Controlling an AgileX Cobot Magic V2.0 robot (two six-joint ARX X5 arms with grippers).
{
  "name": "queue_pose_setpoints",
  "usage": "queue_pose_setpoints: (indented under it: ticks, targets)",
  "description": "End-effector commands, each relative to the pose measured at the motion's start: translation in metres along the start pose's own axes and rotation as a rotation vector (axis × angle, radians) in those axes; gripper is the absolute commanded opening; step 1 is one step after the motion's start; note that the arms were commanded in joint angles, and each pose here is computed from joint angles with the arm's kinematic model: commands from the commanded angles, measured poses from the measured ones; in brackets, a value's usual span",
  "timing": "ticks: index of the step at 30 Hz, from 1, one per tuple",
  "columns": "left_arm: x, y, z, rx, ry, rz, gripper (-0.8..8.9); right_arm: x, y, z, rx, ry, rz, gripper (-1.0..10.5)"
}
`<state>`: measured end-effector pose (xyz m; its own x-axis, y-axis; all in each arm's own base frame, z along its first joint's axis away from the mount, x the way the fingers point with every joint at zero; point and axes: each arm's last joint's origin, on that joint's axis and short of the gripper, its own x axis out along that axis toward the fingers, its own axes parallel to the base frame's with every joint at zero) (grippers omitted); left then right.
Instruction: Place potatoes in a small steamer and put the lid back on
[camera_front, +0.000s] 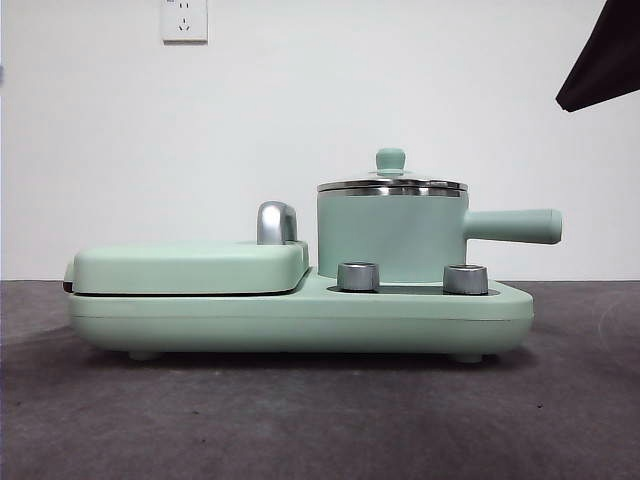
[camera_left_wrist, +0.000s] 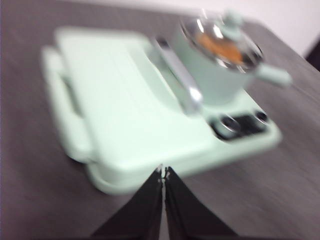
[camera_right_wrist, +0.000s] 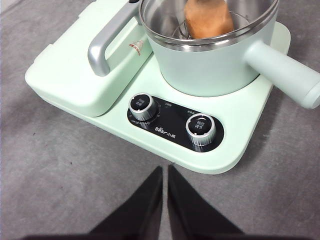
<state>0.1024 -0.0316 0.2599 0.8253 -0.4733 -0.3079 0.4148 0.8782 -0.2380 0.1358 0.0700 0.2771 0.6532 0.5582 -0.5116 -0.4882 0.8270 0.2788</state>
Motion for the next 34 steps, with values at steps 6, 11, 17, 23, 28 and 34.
queue_pose_setpoints:
  ticks: [6, 11, 17, 23, 28, 34]
  targets:
    - [0.003, 0.032, -0.061, 0.035, -0.198, 0.321, 0.06, 0.0, 0.001, 0.002, -0.014, -0.009, 0.007, 0.1]
    - [0.006, 0.044, -0.086, 0.018, -0.226, 0.465, 0.06, 0.0, 0.001, 0.002, -0.014, -0.009, 0.007, 0.1]
    - [0.012, 0.051, -0.101, 0.014, -0.218, 0.486, 0.06, 0.0, 0.001, 0.002, -0.014, -0.009, 0.007, 0.1]
    - [0.013, 0.051, -0.1, 0.018, -0.239, 0.474, 0.06, 0.0, 0.001, 0.002, -0.014, -0.009, 0.007, 0.1]
    - [0.013, 0.051, -0.1, 0.019, -0.241, 0.474, 0.06, 0.0, 0.001, 0.002, -0.014, -0.009, 0.007, 0.1]
    - [0.013, 0.051, -0.099, 0.02, -0.246, 0.473, 0.06, 0.0, 0.001, 0.002, -0.014, -0.009, 0.007, 0.1]
